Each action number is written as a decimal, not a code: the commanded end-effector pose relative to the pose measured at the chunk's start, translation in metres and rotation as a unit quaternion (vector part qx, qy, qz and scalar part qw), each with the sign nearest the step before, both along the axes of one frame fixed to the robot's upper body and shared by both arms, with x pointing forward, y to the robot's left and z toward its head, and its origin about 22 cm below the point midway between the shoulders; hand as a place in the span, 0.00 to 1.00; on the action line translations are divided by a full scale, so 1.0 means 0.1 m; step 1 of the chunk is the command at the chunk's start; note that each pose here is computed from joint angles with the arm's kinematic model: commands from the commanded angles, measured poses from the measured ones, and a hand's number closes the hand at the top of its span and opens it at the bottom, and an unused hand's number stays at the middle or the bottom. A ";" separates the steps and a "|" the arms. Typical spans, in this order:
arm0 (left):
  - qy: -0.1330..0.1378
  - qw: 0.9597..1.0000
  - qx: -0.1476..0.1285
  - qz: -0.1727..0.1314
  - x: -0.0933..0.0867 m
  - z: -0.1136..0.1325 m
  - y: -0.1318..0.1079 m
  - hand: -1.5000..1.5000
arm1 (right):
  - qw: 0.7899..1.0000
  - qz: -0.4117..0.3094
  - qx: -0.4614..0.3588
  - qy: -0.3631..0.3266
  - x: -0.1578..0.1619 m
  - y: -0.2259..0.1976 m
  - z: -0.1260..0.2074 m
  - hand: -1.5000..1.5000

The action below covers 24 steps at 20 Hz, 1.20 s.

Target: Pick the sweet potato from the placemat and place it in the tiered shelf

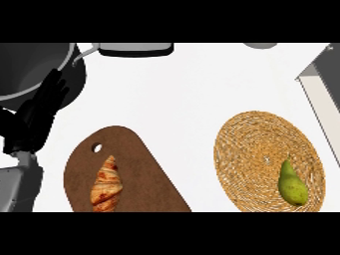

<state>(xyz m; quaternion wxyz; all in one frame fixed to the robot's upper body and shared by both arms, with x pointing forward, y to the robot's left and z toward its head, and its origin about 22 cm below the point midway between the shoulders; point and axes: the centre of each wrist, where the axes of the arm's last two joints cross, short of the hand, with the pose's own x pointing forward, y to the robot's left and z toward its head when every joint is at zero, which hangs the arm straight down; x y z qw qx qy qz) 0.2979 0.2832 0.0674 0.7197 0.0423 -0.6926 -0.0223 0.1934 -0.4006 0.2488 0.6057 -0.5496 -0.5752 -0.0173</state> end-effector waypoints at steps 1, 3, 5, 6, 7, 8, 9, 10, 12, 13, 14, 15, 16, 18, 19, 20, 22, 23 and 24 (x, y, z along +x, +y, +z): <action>-0.005 1.000 -0.004 -0.001 0.05 -0.03 0.02 0.50 | 1.000 -0.001 0.002 0.002 -0.13 -0.09 -0.20 1.00; 0.000 1.000 -0.008 0.001 -0.06 -0.02 -0.09 0.50 | 1.000 -0.002 0.005 0.003 0.07 -0.29 -0.09 1.00; 0.003 1.000 0.004 -0.009 0.08 0.10 -0.06 0.50 | 0.994 -0.101 0.030 0.003 0.13 -0.39 -0.31 0.00; 0.002 1.000 -0.010 -0.012 -0.03 0.00 0.02 0.50 | 0.995 -0.102 0.016 0.009 0.02 -0.49 -0.51 0.00; -0.003 1.000 0.003 -0.006 0.11 0.08 0.07 0.50 | 0.995 -0.096 0.021 -0.020 0.01 -0.59 -0.14 0.00; -0.001 1.000 0.001 -0.003 0.08 -0.12 -0.06 0.50 | 0.995 -0.100 0.010 -0.021 0.11 -0.57 -0.34 0.00; 0.000 1.000 0.004 -0.001 -0.05 0.02 -0.06 0.50 | 0.994 -0.102 -0.002 -0.037 0.03 -0.69 -0.45 0.00; -0.002 1.000 0.000 0.009 0.00 0.07 -0.11 0.50 | 0.994 -0.098 -0.004 -0.056 0.05 -0.63 -0.43 0.00; -0.006 1.000 -0.007 0.002 -0.01 -0.02 0.00 0.50 | 0.992 -0.093 -0.010 -0.085 0.18 -0.59 -0.32 0.00; 0.005 1.000 -0.002 -0.007 0.01 0.03 -0.08 0.50 | 0.990 -0.098 -0.008 -0.106 0.18 -0.78 -0.23 0.00; 0.001 1.000 0.000 -0.005 0.04 0.10 0.09 0.50 | 0.988 -0.102 -0.014 -0.117 -0.01 -0.80 -0.35 0.00; 0.006 1.000 0.003 -0.008 -0.01 0.02 -0.02 0.50 | 0.988 -0.089 -0.017 -0.123 0.10 -0.96 -0.27 0.00; 0.005 1.000 -0.005 -0.004 -0.07 0.10 -0.11 0.50 | 0.988 -0.090 -0.014 -0.123 0.15 -0.87 -0.28 0.00; 0.006 1.000 -0.004 -0.005 0.04 0.05 -0.01 0.50 | 0.986 -0.089 0.011 -0.139 0.07 -1.02 -0.26 0.00; 0.003 1.000 0.007 -0.002 -0.07 -0.12 -0.01 0.50 | 0.986 -0.082 0.005 -0.143 -0.15 -1.11 0.03 0.00; 0.003 1.000 -0.005 0.007 -0.15 0.04 0.00 0.50 | 0.991 -0.074 0.017 -0.114 -0.25 -1.13 -0.05 0.00; 0.005 1.000 -0.009 0.006 0.00 0.07 -0.01 0.50 | 0.994 -0.024 0.063 -0.089 -0.26 -1.16 0.02 0.00; 0.002 1.000 0.001 0.013 0.02 -0.01 0.02 0.50 | 0.993 -0.011 0.089 -0.079 -0.34 -1.15 -0.04 0.00; 0.008 1.000 0.000 0.010 -0.08 -0.04 0.08 0.50 | 0.989 -0.013 0.118 -0.084 -0.45 -1.30 0.02 0.00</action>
